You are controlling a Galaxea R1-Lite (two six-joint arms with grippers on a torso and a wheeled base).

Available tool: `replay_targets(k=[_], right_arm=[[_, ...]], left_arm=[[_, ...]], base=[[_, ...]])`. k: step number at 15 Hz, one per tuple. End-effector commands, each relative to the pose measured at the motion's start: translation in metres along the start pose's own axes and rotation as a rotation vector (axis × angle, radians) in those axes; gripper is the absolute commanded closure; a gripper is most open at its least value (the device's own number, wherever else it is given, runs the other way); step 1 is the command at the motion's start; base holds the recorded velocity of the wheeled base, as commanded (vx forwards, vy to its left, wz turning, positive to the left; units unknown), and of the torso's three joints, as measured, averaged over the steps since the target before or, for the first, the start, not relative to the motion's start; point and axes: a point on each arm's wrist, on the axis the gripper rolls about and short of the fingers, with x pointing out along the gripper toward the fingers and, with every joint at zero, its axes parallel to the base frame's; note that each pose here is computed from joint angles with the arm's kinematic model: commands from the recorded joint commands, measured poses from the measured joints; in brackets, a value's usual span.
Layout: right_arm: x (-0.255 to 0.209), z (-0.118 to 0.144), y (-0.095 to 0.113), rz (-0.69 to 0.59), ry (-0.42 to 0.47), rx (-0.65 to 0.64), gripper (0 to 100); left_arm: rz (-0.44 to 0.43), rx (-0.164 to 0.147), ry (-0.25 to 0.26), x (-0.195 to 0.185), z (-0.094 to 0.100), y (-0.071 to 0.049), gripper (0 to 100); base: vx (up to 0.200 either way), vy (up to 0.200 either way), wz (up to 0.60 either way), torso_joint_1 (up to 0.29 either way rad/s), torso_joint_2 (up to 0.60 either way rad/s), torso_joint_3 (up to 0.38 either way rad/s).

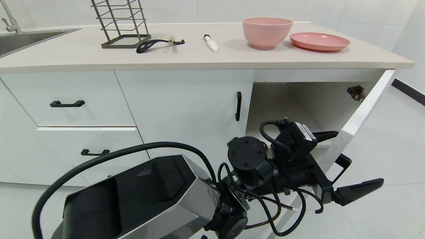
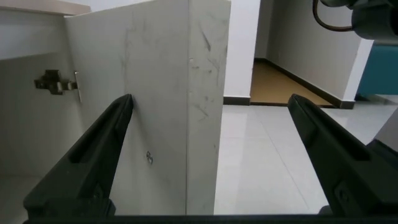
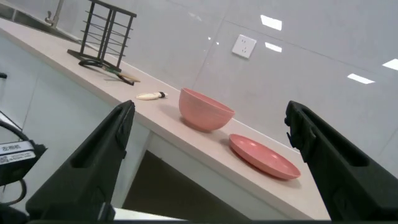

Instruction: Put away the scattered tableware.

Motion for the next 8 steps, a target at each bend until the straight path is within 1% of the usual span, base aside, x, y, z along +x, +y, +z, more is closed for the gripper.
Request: replay_targets(k=[1,2,3,4,6,8], right_arm=[[0.001,0.003,-0.004,-0.015,-0.005,-0.007,0],[0.001,0.004,-0.005,-0.019,-0.008,-0.009,0],[0.000,0.006,-0.005,-0.022,-0.013,-0.016,0],[0.000,0.006,-0.005,-0.024,-0.014,-0.016,0],[0.000,0.008,-0.006,-0.027,-0.018,-0.020,0],[-0.001,0.011,-0.008,-0.037,-0.025,-0.034,0]], left_arm=[[-0.004,-0.005,-0.005,0.005,-0.002,-0.006,0],[-0.007,-0.004,-0.008,0.007,-0.003,-0.007,0],[-0.017,-0.004,-0.018,0.011,-0.003,-0.010,0],[-0.017,-0.006,-0.017,0.012,-0.004,-0.011,0],[-0.030,-0.013,-0.013,0.015,-0.009,-0.016,0],[-0.053,-0.020,-0.020,0.022,-0.011,-0.025,0]], base=[[0.000,0.000,0.00,0.000,0.00,0.000],[0.000,0.000,0.00,0.000,0.00,0.000],[0.000,0.000,0.00,0.000,0.00,0.000],[0.000,0.000,0.00,0.000,0.00,0.000],[0.000,0.000,0.00,0.000,0.00,0.000],[0.000,0.000,0.00,0.000,0.00,0.000]])
